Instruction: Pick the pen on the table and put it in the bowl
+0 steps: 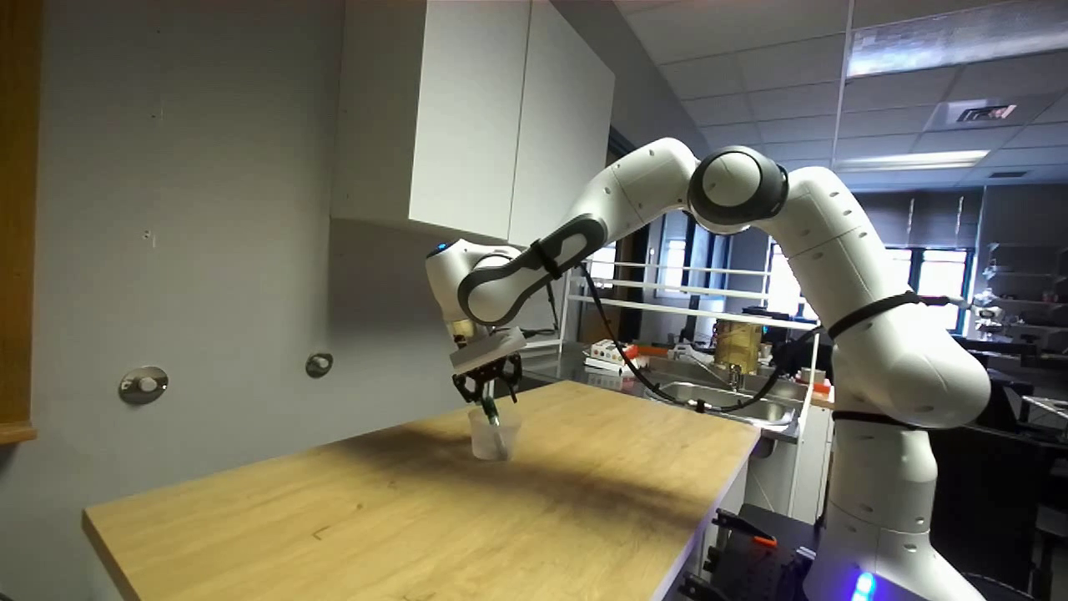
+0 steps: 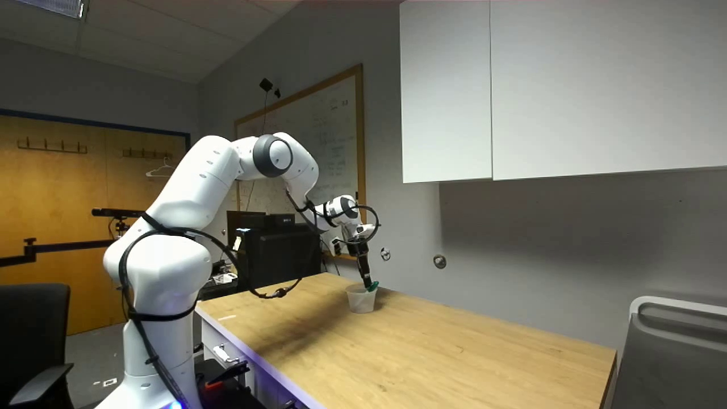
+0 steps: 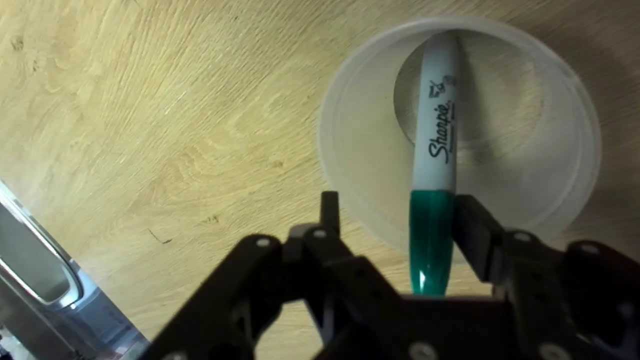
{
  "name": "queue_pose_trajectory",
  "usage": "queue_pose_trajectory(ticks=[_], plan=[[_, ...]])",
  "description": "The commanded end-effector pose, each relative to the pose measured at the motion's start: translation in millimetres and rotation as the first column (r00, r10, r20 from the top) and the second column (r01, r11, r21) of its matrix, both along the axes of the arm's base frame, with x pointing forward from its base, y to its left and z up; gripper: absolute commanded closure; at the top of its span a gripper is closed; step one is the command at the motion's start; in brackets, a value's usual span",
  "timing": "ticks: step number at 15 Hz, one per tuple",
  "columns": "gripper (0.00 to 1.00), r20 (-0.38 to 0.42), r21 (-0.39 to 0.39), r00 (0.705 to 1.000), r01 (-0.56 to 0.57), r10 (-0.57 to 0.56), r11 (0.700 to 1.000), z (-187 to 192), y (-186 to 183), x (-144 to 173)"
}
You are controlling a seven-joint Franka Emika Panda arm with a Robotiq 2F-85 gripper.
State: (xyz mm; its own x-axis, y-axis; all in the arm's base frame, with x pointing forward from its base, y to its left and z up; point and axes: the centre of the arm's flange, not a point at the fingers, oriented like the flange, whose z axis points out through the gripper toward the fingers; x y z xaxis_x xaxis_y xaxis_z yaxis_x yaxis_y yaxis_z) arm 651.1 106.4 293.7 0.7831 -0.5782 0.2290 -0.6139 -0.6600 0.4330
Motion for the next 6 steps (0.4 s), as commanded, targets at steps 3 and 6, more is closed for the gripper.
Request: queue_pose_trajectory(ticks=[3,6], plan=[[0.00,0.008,-0.044,1.000,-0.008,0.008,0.999,11.7,9.3,8.7],[0.00,0.014,-0.043,1.000,-0.008,0.009,0.999,16.9,10.1,9.6]])
